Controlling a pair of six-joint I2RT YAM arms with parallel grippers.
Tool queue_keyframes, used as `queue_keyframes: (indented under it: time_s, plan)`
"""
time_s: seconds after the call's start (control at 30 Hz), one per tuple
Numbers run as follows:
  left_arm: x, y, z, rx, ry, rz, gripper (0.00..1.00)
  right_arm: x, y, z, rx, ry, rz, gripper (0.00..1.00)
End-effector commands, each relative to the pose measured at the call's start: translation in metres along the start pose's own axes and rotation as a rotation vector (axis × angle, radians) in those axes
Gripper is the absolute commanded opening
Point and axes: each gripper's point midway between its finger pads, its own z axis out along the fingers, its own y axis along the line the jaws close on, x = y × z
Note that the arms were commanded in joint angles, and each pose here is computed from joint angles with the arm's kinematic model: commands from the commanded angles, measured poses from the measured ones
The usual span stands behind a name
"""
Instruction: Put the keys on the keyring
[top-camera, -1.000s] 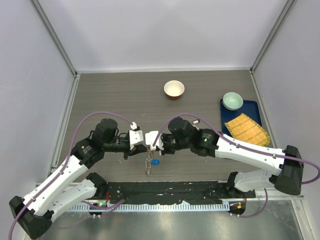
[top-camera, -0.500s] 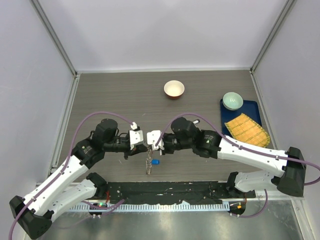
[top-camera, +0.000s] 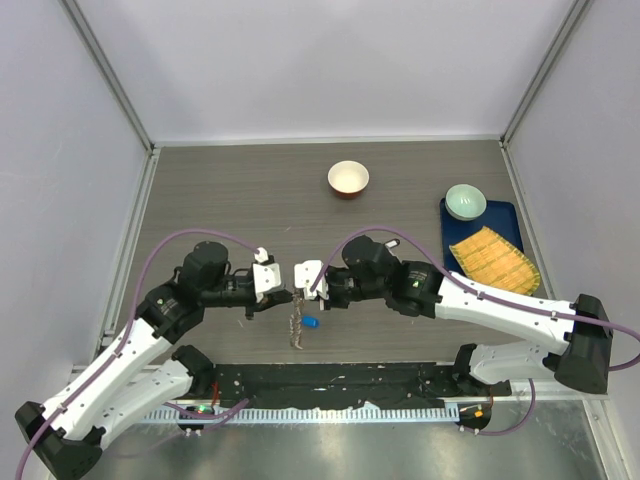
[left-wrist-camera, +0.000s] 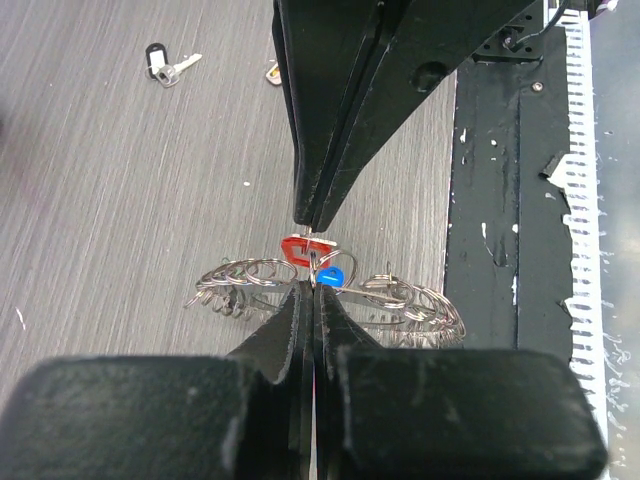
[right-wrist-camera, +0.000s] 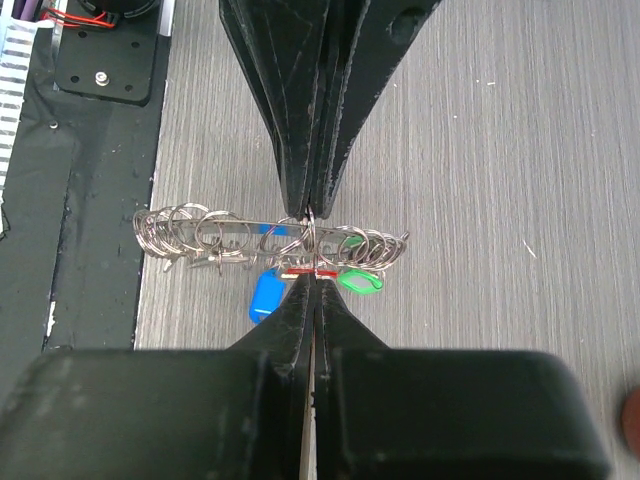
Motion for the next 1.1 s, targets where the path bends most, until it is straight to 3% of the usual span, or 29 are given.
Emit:
queue_keyframes:
  time_s: [0.0, 1.07]
  plan:
    - [-0.019, 0.0042, 0.0002, -0.012, -0.073, 0.065, 0.0, -0.0125, -0.0027, -0.0044, 0.023, -0.042, 0.002, 0.01]
    - [-0.0182, 0.0025, 0.0031, 0.007, -0.079, 0.073, 0.0, -0.0185, -0.0024, -0.0017, 0.017, -0.083, 0.005, 0.01]
